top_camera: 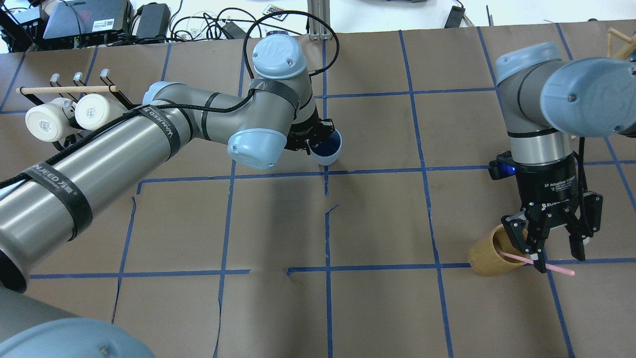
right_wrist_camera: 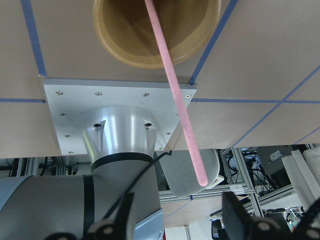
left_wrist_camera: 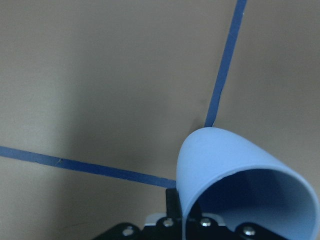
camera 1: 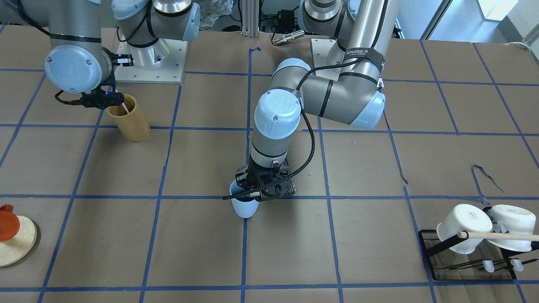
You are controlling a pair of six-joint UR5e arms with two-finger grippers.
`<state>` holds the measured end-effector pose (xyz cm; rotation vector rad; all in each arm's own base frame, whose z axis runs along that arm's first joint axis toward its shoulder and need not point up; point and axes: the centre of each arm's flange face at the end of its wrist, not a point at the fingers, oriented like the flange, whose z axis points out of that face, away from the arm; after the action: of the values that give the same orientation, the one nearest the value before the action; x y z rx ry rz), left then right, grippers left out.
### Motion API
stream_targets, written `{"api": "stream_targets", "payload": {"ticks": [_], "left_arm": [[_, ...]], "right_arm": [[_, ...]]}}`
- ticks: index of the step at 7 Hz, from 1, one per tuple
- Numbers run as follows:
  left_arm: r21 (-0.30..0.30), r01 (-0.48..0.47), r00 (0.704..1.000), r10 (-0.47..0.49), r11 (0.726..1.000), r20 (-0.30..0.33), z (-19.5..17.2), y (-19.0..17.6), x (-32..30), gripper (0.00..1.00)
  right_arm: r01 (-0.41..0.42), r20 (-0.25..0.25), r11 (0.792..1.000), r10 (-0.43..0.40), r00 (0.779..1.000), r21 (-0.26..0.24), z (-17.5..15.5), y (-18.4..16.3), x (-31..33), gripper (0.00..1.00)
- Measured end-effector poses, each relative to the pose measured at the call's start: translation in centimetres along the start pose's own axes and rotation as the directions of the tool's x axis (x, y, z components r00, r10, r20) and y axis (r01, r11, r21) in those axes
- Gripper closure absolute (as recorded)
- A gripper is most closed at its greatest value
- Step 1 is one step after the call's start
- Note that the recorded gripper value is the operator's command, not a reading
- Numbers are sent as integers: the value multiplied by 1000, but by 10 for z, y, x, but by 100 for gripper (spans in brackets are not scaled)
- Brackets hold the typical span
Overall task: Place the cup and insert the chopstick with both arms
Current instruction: 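Set the blue cup down at the table center and retract the left arm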
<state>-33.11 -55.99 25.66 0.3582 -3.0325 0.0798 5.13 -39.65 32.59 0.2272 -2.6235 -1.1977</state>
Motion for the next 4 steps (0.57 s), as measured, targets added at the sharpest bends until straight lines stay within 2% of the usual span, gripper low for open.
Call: {"api": "stream_targets", "payload": {"ticks": [2, 4], "left_arm": [[18, -19, 1000, 19, 1000, -24, -18, -2, 1, 0], [7, -80, 996, 80, 997, -35, -67, -23, -28, 0]], "right_arm": [[-7, -11, 1000, 7, 1000, 7, 19, -13, -4, 50], [-16, -10, 1000, 16, 1000, -5, 28, -16, -7, 51]]}}
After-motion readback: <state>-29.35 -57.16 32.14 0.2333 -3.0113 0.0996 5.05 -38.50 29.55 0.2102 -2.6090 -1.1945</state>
